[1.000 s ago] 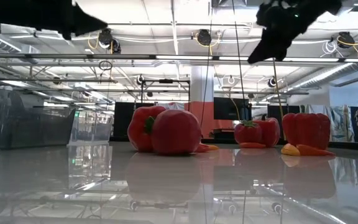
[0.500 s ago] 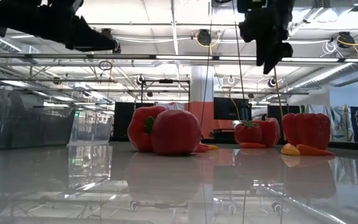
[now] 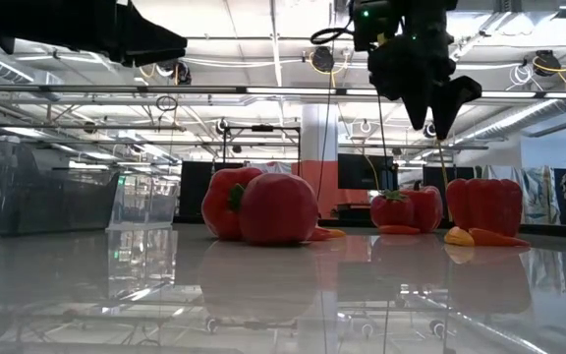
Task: Sort produce into baskets
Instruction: Put the middle right red bell pepper into the transparent bin
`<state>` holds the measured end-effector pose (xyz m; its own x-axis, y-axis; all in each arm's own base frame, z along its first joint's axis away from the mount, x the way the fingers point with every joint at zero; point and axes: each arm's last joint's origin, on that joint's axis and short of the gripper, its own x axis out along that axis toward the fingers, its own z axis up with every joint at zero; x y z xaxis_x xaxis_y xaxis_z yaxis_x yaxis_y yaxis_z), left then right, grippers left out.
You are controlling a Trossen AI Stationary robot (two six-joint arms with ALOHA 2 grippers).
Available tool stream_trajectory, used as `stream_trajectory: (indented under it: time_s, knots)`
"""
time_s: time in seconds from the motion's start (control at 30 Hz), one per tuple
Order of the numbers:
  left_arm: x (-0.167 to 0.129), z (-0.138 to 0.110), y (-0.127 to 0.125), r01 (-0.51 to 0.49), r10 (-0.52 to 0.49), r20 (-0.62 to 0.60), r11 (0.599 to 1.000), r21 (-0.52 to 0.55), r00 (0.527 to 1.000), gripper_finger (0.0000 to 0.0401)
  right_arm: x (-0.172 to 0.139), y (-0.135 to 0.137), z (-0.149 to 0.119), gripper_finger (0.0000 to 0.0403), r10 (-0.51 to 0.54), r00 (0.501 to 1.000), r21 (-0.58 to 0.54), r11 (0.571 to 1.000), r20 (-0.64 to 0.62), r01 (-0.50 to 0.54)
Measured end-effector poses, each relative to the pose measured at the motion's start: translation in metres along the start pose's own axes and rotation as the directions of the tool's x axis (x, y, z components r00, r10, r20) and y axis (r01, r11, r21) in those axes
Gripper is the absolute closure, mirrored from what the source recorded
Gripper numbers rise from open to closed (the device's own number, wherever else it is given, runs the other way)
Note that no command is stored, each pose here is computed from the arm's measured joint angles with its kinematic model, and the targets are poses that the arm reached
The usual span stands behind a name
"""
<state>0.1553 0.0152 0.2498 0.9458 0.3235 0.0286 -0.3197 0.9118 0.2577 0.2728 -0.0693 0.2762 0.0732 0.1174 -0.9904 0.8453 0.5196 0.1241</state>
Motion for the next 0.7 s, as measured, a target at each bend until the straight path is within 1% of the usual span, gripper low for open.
stream_trajectory:
  time_s: [0.1,0.23,0.53,0.63,0.7]
  knots:
    - [0.000,0.000,0.000,0.000,0.000,0.000,1.000,0.000,1.000,0.0092,0.006,0.005,-0.002,0.0163,-0.042,0.999,-0.015,0.999,0.005,0.042]
    - [0.000,-0.001,0.000,0.002,-0.002,-0.005,1.000,0.002,1.000,0.0092,0.012,0.014,-0.007,0.0167,-0.072,0.997,-0.084,0.994,0.011,0.073]
    - [0.000,-0.001,0.000,0.003,-0.003,-0.007,1.000,0.003,1.000,0.0092,0.017,0.033,-0.017,0.0167,-0.033,0.998,-0.234,0.971,0.046,0.043]
    - [0.000,-0.001,0.000,0.003,-0.003,-0.007,1.000,0.003,1.000,0.0092,0.017,0.033,-0.017,0.0157,-0.034,0.999,-0.232,0.972,0.037,0.042]
    - [0.000,-0.001,0.000,0.004,-0.004,-0.006,1.000,0.004,1.000,0.0092,0.017,0.031,-0.017,0.0143,-0.045,0.999,-0.219,0.974,0.029,0.051]
